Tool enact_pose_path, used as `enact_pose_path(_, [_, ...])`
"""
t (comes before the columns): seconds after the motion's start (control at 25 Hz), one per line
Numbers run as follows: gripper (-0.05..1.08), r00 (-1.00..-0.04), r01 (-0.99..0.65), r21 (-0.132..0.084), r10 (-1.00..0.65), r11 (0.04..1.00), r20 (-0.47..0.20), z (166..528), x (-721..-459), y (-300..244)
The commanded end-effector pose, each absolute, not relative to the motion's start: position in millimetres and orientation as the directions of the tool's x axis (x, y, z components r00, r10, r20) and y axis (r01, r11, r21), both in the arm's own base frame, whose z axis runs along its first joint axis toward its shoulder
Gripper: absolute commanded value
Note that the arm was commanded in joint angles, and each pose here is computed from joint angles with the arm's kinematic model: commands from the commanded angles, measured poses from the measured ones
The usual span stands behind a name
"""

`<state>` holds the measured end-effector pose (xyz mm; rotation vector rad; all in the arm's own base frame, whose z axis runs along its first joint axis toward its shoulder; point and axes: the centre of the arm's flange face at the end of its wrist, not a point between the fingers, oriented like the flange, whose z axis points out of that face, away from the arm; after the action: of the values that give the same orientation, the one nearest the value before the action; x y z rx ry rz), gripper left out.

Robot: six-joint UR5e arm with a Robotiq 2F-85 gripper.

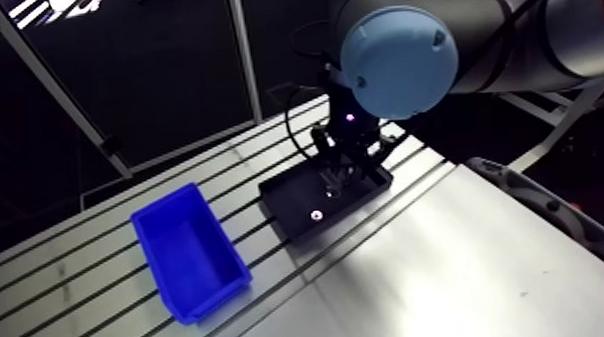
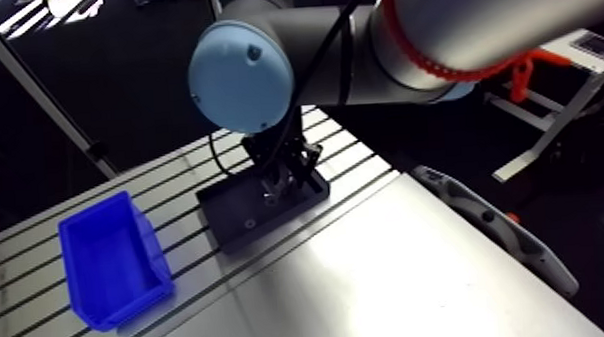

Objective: Pick up the M10 bolt from the tray and put it into the blue bin.

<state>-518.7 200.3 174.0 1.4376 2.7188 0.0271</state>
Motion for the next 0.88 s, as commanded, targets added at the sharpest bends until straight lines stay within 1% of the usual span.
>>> enact_pose_path(0.04, [0.56, -0.561, 0.825, 0.047, 0.826, 0.563, -0.052, 173.7, -518.5, 200.3])
enact_pose_path(0.28, [0.58, -0.564, 0.823, 0.044, 0.825, 0.566, -0.04, 169.3, -518.5, 200.4])
enact_pose_path(0.4, [0.58, -0.564, 0.823, 0.063, 0.826, 0.564, -0.029, 167.4, -516.8, 202.9])
enact_pose_path(0.44, [0.58, -0.565, 0.822, 0.064, 0.825, 0.566, -0.029, 166.7, -516.8, 203.1])
enact_pose_path(0.56, [0.62, -0.565, 0.822, 0.064, 0.825, 0.565, -0.028, 166.9, -517.0, 203.2])
enact_pose_path(0.72, [0.62, -0.565, 0.822, 0.064, 0.825, 0.566, -0.029, 166.3, -516.5, 202.8])
enact_pose_path(0.88, [0.65, -0.565, 0.822, 0.063, 0.825, 0.566, -0.03, 166.6, -516.1, 202.4])
